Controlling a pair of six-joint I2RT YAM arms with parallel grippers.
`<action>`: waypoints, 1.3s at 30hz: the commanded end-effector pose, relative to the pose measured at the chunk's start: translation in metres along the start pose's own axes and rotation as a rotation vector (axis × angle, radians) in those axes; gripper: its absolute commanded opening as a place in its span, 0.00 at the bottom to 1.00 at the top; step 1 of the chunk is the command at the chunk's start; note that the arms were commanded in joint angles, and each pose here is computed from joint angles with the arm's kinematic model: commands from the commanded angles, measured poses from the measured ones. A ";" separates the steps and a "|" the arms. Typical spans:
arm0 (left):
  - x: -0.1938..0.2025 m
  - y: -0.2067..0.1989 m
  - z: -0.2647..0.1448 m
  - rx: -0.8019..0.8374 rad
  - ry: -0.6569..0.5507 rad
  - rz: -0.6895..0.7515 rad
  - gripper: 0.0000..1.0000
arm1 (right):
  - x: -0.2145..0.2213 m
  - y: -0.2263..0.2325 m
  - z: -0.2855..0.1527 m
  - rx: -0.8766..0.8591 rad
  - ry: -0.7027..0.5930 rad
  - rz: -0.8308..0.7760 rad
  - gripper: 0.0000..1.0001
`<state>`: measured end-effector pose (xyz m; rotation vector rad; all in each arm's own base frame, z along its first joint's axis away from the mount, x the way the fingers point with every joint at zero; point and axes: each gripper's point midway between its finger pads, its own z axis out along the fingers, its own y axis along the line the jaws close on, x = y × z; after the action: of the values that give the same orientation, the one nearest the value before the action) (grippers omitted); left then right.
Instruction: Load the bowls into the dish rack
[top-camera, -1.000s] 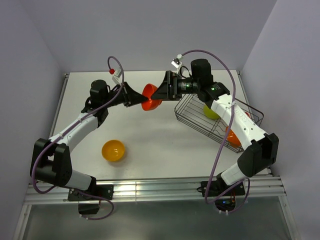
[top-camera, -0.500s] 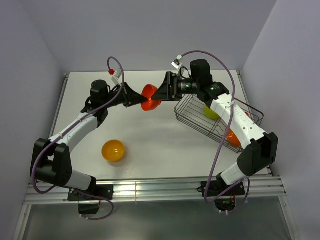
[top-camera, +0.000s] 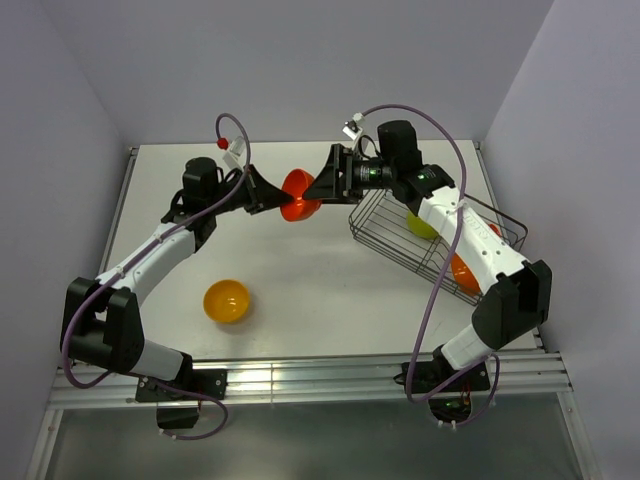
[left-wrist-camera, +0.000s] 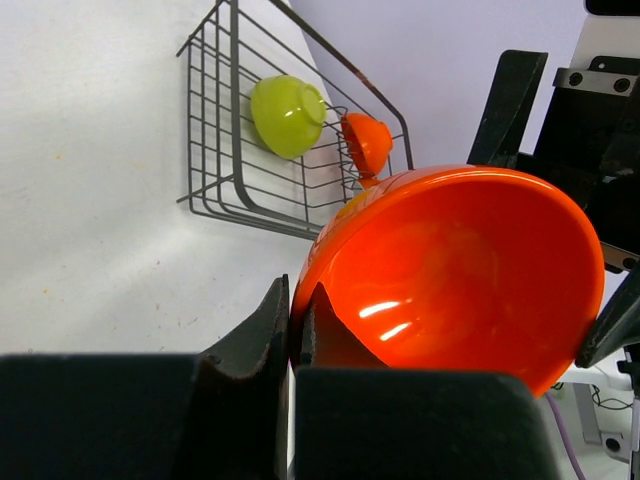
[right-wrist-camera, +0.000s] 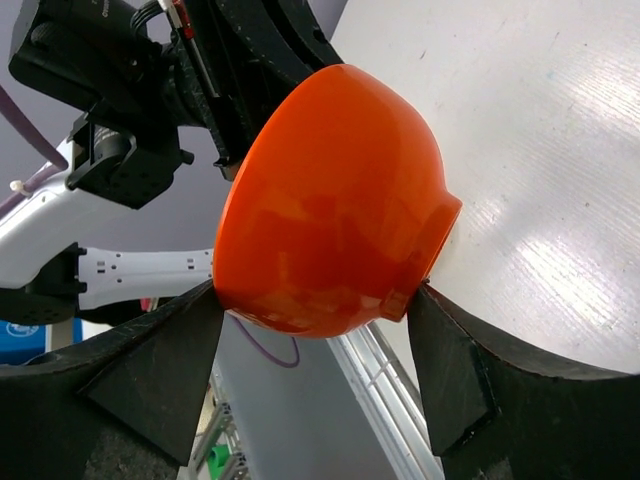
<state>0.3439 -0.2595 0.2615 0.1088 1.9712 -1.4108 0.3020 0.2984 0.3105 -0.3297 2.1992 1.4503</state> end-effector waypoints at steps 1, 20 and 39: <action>-0.026 -0.033 -0.002 0.043 -0.092 0.103 0.00 | 0.003 0.009 0.005 -0.054 0.018 0.023 0.79; -0.032 -0.027 -0.002 -0.003 -0.113 0.104 0.00 | 0.005 0.002 0.008 -0.035 0.017 0.036 0.67; -0.028 -0.015 0.003 -0.039 -0.081 0.084 0.55 | -0.012 0.000 -0.006 0.003 -0.025 -0.103 0.00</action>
<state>0.3556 -0.2583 0.2666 0.0873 1.9644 -1.3153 0.3079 0.2949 0.2894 -0.3284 2.2419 1.4125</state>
